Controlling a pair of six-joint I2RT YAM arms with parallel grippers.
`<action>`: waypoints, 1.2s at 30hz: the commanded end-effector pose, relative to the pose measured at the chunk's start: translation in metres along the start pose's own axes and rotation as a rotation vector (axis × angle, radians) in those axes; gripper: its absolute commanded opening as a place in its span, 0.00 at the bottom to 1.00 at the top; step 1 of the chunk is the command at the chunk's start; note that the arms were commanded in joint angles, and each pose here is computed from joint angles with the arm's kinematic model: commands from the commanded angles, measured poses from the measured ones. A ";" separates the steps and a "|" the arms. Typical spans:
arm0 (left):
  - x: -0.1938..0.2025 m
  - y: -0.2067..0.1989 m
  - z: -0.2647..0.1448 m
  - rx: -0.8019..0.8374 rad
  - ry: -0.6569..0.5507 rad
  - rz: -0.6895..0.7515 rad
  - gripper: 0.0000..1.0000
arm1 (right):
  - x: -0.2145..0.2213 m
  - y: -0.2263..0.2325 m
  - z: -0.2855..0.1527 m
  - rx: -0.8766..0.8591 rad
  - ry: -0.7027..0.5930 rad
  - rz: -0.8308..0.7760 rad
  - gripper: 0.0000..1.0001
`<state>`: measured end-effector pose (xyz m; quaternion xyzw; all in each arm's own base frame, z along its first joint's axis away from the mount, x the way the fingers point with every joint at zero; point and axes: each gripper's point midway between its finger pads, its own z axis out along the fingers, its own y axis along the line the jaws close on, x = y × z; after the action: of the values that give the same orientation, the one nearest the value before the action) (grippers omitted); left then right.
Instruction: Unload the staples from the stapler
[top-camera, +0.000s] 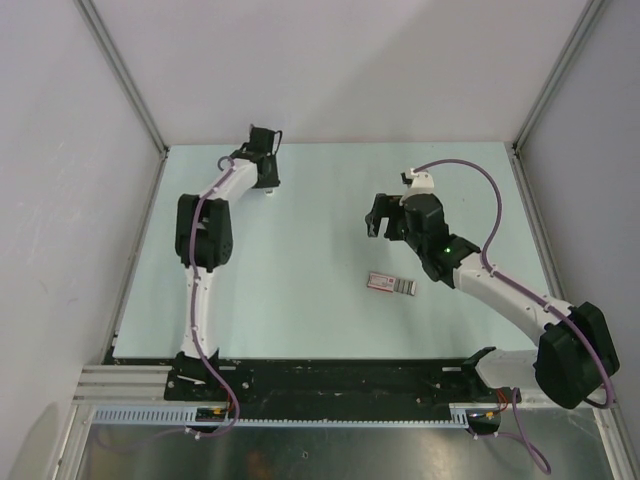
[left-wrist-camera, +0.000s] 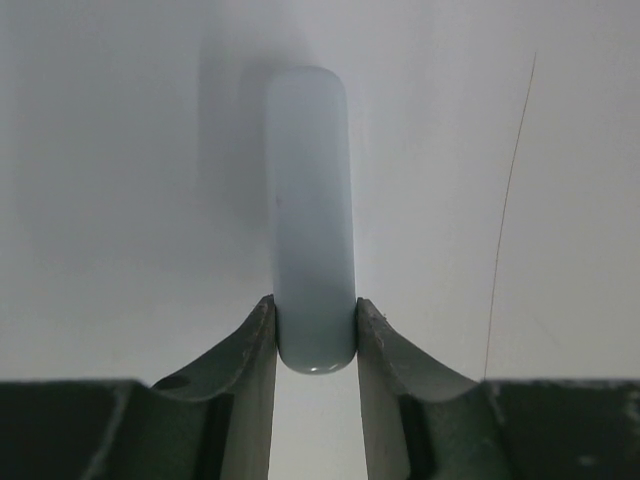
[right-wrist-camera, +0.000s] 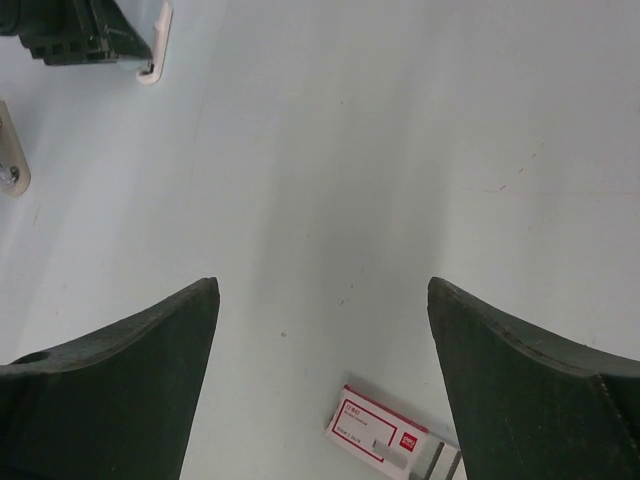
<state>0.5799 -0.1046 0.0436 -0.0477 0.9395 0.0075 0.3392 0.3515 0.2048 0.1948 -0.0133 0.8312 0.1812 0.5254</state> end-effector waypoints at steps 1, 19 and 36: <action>0.018 0.013 -0.050 -0.021 0.054 0.029 0.02 | -0.014 0.015 -0.006 -0.048 -0.056 0.002 0.89; 0.194 0.059 -0.213 0.127 0.190 0.138 0.17 | 0.053 0.062 -0.002 -0.072 0.076 -0.074 0.87; 0.234 0.016 -0.220 0.344 0.311 0.213 0.95 | 0.107 0.110 0.006 -0.135 0.201 -0.059 0.85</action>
<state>0.2553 -0.1063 0.0572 0.0874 0.9745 -0.0970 0.1826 0.2798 0.3095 0.1137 -0.1076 0.8732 0.1962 0.4330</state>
